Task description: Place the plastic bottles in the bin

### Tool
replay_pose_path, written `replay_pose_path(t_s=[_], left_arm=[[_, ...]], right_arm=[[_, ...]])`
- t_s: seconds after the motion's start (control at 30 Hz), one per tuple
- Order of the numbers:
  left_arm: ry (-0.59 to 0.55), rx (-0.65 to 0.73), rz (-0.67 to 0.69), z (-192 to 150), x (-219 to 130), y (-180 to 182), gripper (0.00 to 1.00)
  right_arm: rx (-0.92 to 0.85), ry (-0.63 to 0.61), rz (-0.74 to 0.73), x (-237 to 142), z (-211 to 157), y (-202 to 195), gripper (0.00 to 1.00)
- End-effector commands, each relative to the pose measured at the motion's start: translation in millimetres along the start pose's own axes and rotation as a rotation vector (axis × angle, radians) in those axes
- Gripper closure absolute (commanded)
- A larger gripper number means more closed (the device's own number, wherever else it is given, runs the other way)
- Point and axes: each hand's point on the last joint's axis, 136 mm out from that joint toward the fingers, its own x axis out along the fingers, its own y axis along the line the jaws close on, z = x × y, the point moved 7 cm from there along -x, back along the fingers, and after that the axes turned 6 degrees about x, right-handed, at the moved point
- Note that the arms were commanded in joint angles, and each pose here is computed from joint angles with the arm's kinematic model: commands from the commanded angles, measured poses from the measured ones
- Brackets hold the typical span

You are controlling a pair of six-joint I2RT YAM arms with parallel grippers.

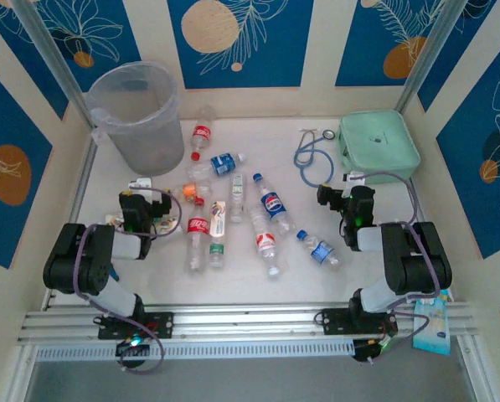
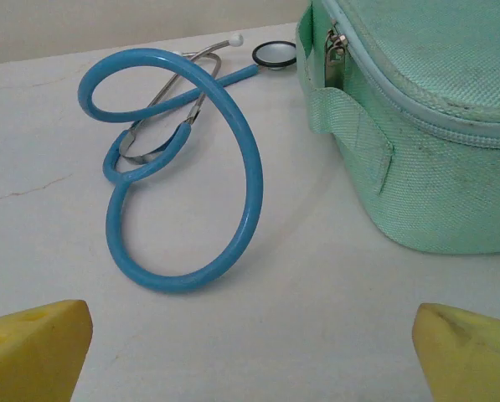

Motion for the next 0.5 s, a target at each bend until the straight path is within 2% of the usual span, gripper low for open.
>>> replay_pose_path(t_s=[0.0, 0.47], left_arm=[[-0.031, -0.002, -0.015, 5.0, -0.7, -2.7, 0.00], [-0.028, 0.000, -0.016, 4.9, -0.3, -2.8, 0.00]], right_arm=[[-0.013, -0.029, 0.019, 0.7, 6.7, 2.1, 0.01], [-0.010, -0.026, 0.020, 1.1, 7.0, 1.7, 0.01]])
